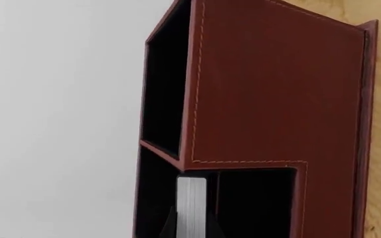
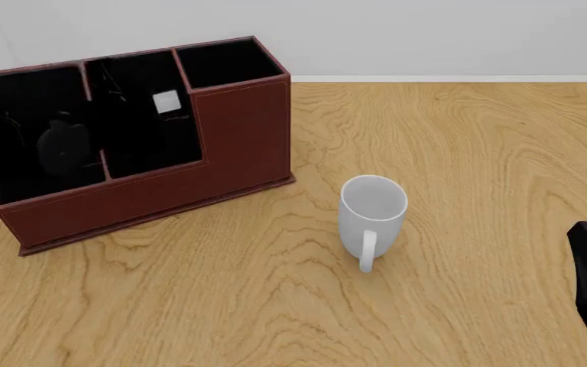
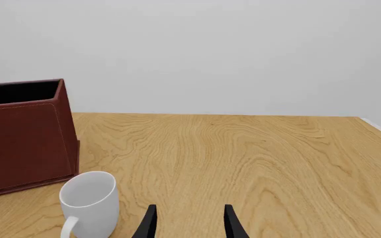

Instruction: Pick up the book and place it in the front compartment of the caddy.

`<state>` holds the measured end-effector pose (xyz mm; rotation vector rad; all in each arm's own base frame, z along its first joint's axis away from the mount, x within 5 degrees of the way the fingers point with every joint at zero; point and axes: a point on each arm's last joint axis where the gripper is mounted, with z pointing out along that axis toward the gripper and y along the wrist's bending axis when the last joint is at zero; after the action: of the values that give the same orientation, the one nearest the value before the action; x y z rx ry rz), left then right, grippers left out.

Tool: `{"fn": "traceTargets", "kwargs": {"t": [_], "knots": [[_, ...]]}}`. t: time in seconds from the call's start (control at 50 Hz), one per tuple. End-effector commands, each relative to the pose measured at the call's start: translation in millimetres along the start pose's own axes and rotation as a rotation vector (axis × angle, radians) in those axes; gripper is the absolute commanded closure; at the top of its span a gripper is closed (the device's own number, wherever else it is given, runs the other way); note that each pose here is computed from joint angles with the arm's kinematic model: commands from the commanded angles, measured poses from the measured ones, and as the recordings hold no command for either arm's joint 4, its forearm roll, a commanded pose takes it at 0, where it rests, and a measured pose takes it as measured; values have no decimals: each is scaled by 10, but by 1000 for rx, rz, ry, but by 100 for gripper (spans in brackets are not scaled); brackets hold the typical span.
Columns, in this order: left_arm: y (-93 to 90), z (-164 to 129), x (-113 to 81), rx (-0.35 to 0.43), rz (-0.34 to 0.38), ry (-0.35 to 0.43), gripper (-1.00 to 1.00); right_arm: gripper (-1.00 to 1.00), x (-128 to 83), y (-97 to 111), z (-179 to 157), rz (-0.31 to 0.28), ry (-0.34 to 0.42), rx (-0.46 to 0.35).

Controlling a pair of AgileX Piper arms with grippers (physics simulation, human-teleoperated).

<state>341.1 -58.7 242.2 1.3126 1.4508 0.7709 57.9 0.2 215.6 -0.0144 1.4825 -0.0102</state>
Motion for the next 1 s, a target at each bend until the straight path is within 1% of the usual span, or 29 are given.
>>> {"fn": "traceTargets", "kwargs": {"t": [0.02, 0.06, 0.1, 0.16, 0.24, 0.32, 0.38, 0.4, 0.42, 0.44, 0.46, 0.5, 0.52, 0.54, 0.56, 0.58, 0.62, 0.64, 0.76, 1.0], "knots": [[205, 44, -37, -45, 52, -11, 100, -100, 0, 0, 0, 0, 0, 0], [211, 74, -14, -51, 67, -6, 100, -100, 0, 0, 0, 0, 0, 0], [275, 119, 11, -58, 62, 4, 100, -100, 0, 0, 0, 0, 0, 0], [359, 130, -18, -77, 70, -2, 100, -100, 0, 0, 0, 0, 0, 0], [425, 158, -13, -86, 80, 2, 100, -100, 0, 0, 0, 0, 0, 0], [440, 197, 18, -104, 97, 7, 100, -100, 0, 0, 0, 0, 0, 0], [447, 218, 40, -109, 95, 12, 100, -100, 0, 0, 0, 0, 0, 0], [450, 238, 80, -93, 86, 25, 100, -100, 0, 0, 0, 0, 0, 0], [440, 228, 65, -106, 93, 19, 100, -100, 0, 0, 0, 0, 0, 0], [454, 241, 79, -107, 91, 23, 100, -100, 0, 0, 0, 0, 0, 0], [495, 293, 151, -97, 75, 44, 100, -100, 0, 0, 0, 0, 0, 0], [551, 356, 226, -122, 77, 60, 100, -100, 0, 0, 0, 0, 0, 0], [590, 383, 281, -119, 74, 75, 100, -100, 0, 0, 0, 0, 0, 0], [573, 361, 241, -115, 79, 66, -100, -100, 0, 0, 0, 0, 0, 0], [587, 352, 233, -115, 66, 64, -100, -100, 0, 0, 0, 0, 0, 0], [607, 367, 277, -108, 58, 77, -100, -100, 0, 0, 0, 0, 0, 0], [622, 349, 251, -122, 57, 69, -100, -100, 0, 0, 0, 0, 0, 0], [618, 345, 250, -117, 58, 70, -100, -100, 0, 0, 0, 0, 0, 0], [702, 314, 243, -140, 48, 68, -100, -100, 0, 0, 0, 0, 0, 0], [726, 227, 210, -144, 43, 62, -100, -100, 0, 0, 0, 0, 0, 0]]}}
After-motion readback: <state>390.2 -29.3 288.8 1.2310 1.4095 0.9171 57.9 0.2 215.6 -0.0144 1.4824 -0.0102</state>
